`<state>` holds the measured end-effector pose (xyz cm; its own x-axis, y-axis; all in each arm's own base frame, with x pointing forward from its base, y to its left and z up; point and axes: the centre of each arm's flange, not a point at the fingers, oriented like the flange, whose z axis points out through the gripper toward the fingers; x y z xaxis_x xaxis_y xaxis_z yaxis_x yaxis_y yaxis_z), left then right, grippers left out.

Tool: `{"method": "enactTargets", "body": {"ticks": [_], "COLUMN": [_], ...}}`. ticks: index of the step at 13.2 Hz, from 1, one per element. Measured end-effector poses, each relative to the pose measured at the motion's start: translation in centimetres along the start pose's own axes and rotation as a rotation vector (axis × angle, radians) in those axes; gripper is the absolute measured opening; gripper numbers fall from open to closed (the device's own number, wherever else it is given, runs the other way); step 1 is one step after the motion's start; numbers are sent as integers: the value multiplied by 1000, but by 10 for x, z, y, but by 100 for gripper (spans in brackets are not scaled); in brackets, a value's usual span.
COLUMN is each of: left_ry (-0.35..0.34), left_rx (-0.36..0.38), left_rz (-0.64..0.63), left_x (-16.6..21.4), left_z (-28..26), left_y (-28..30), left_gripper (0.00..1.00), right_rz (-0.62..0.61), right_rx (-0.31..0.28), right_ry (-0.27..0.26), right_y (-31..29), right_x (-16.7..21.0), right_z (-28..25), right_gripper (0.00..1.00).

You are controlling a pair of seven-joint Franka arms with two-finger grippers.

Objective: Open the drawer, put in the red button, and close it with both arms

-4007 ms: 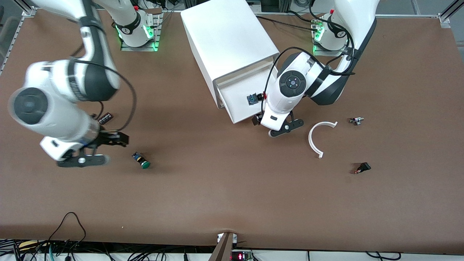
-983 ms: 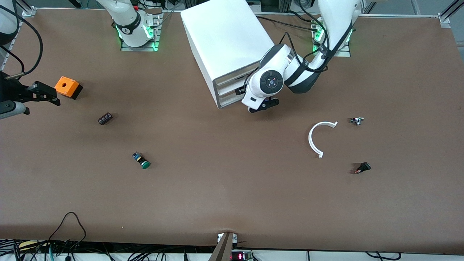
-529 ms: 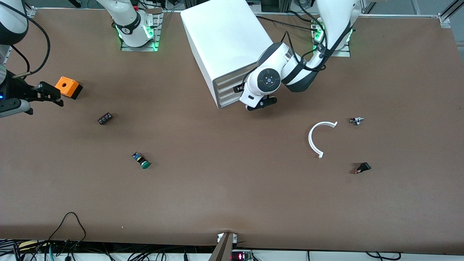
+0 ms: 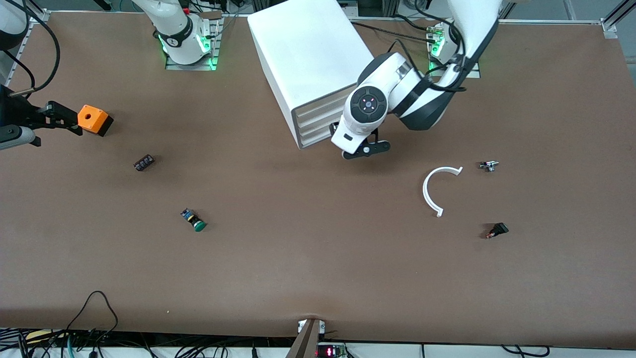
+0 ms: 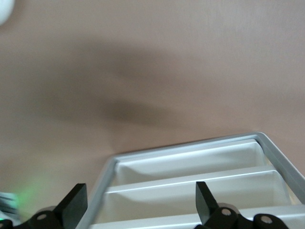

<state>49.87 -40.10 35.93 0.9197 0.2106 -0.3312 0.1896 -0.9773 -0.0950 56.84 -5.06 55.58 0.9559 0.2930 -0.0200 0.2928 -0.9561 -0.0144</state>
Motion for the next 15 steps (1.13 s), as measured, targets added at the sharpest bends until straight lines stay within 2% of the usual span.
{"method": "enactTargets", "body": {"ticks": [5,10,13,15], "left_ry": [112,153,203,218], "left_rx": [65,46,30,-21], "left_rz": [139,244,281,279], "left_x": [58,85,88,80], "left_z": [-59,-147,-198,-219], "left_y": [-71,-163,-222,-259], "left_gripper": [100,100,100,100], "right_rz": [-1,-1,-1,-2], "right_rx": [1,1,0,-1], "right_ry": [-2,-2,1,2], "right_y": [-1,-1,-1,-1], "right_x": [-1,-1,-1,-1], "right_z": [-7,-9,-10,-11], "right_gripper": [100,100,100,100]}}
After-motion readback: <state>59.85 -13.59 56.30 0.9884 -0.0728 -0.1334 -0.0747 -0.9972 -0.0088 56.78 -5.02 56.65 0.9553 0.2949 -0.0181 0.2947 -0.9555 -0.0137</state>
